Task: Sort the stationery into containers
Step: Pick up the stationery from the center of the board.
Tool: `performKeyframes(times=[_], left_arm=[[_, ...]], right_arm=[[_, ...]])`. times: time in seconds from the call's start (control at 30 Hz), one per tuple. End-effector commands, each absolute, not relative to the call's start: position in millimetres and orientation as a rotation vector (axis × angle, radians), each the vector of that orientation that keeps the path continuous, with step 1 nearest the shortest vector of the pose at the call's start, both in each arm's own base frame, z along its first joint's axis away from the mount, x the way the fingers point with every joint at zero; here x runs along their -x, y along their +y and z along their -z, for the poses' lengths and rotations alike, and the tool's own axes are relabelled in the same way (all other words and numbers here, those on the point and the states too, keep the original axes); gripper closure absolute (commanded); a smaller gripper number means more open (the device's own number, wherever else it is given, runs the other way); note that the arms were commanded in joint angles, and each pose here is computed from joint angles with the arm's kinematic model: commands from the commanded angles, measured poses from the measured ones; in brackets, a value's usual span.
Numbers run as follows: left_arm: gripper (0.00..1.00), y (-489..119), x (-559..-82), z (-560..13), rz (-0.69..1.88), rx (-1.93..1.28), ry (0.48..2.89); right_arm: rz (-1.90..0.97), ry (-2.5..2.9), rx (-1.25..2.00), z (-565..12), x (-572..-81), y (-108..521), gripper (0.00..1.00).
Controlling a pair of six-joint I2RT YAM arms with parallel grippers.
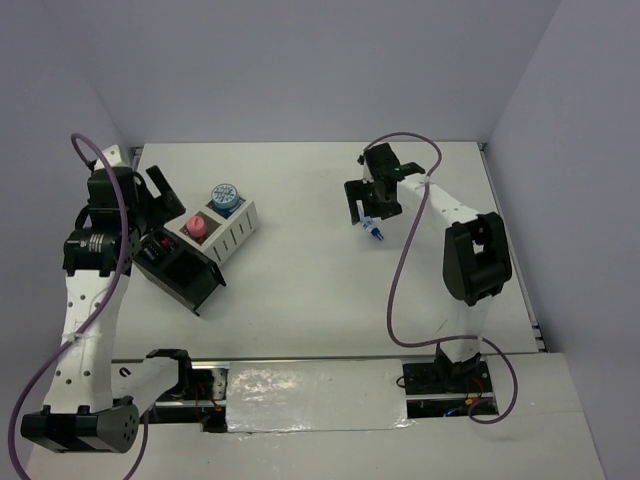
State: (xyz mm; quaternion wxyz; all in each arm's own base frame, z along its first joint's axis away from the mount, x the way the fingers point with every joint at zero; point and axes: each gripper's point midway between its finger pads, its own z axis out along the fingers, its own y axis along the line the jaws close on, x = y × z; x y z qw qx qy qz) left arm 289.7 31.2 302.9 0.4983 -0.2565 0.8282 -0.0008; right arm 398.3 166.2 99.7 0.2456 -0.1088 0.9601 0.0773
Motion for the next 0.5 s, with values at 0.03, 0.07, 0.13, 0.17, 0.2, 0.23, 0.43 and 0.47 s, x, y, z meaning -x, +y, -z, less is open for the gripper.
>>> performKeyframes(times=[0.03, 0.07, 0.13, 0.17, 0.2, 0.23, 0.43, 0.47], left_arm=[[0.01, 6.1, -275.4, -291.3, 0.114, 0.506, 2.093], [0.01, 3.2, -273.2, -286.7, 0.124, 0.490, 2.109], [0.01, 2.5, -270.5, -284.4, 0.119, 0.480, 2.124], [0.01, 4.8, -267.7, -282.8, 0.097, 0.477, 2.133], [0.01, 6.8, -266.6, -282.9, 0.084, 0.480, 2.133], [0.01, 1.4, -266.2, -283.5, 0.083, 0.445, 2.141], [0.01, -5.7, -273.0, -282.3, 0.107, 0.415, 2.159], [0.01, -7.0, -274.7, -282.5, 0.115, 0.409, 2.161]], right_arm=[[-0.136, 2.605, 0.310, -91.7, -428.6, 147.2, 0.13], [-0.126, 2.611, 0.333, -86.7, -431.9, 144.7, 0.15], [-0.141, 2.638, 0.363, -73.2, -436.3, 147.8, 0.24], [-0.142, 2.651, 0.368, -68.9, -436.3, 148.3, 0.26], [-0.153, 2.667, 0.371, -60.4, -436.4, 149.6, 0.29], [-0.153, 2.668, 0.404, -56.1, -436.9, 148.5, 0.31], [-0.117, 2.736, 0.397, -28.4, -425.6, 144.5, 0.53], [-0.100, 2.736, 0.395, -27.2, -425.4, 142.9, 0.66]])
